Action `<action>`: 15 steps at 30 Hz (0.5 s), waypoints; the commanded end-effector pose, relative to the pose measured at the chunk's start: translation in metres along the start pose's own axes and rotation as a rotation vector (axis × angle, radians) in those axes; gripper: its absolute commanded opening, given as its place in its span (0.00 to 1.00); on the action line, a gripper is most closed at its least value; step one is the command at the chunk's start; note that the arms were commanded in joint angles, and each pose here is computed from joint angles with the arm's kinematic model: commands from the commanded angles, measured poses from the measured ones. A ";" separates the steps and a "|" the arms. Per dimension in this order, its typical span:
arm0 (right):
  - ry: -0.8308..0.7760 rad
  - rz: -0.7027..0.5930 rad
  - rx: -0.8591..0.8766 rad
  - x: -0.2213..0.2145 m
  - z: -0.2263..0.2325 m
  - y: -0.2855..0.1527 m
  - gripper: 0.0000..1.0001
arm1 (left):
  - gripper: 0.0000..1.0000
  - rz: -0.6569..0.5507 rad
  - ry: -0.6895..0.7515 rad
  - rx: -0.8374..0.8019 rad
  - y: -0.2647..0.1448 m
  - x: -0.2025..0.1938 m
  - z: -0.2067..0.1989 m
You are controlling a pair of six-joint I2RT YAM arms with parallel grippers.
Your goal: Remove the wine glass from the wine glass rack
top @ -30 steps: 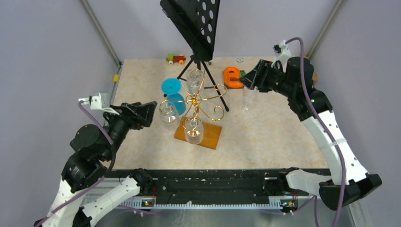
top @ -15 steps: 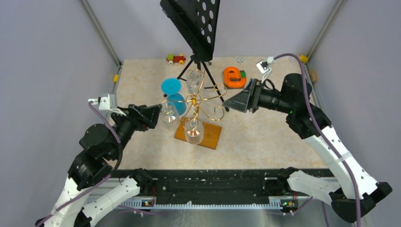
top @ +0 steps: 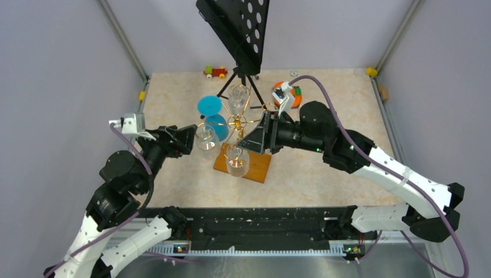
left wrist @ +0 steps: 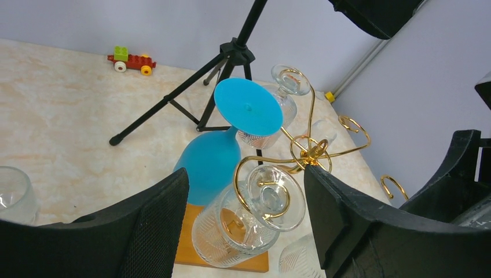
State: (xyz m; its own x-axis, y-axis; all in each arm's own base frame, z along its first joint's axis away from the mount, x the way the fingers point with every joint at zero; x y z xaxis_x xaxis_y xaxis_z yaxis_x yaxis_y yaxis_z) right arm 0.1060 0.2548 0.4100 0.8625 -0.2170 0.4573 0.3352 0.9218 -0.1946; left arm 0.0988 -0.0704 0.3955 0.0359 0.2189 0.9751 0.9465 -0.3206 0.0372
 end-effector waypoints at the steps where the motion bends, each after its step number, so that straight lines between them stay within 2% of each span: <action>1: 0.031 -0.195 -0.127 0.008 0.009 0.004 0.51 | 0.76 -0.043 0.018 0.013 0.005 0.005 0.000; 7: 0.014 -0.219 -0.156 0.003 0.010 0.011 0.52 | 0.76 -0.053 0.028 0.030 0.003 0.005 0.003; 15: 0.015 -0.108 -0.152 -0.004 0.015 0.022 0.53 | 0.76 -0.064 0.023 0.033 0.001 0.007 0.004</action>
State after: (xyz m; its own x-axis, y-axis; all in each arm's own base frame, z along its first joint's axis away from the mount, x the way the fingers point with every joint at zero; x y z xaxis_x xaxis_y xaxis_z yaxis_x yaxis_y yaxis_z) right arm 0.1111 0.2794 0.3997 0.8157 -0.3303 0.4748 0.5019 0.8122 -0.2972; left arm 0.1008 -0.0679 0.3936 0.0179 0.1918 0.9813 0.9547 -0.2948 0.0402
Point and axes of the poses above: each gripper's point midway between its finger pads, its own y axis out along the fingers, its own z axis along the line the jaws close on, x = y × z, the point moved 10 cm from there along -y, back along the fingers, and after that the axes turned 14 degrees about y, right-handed, at the moved point
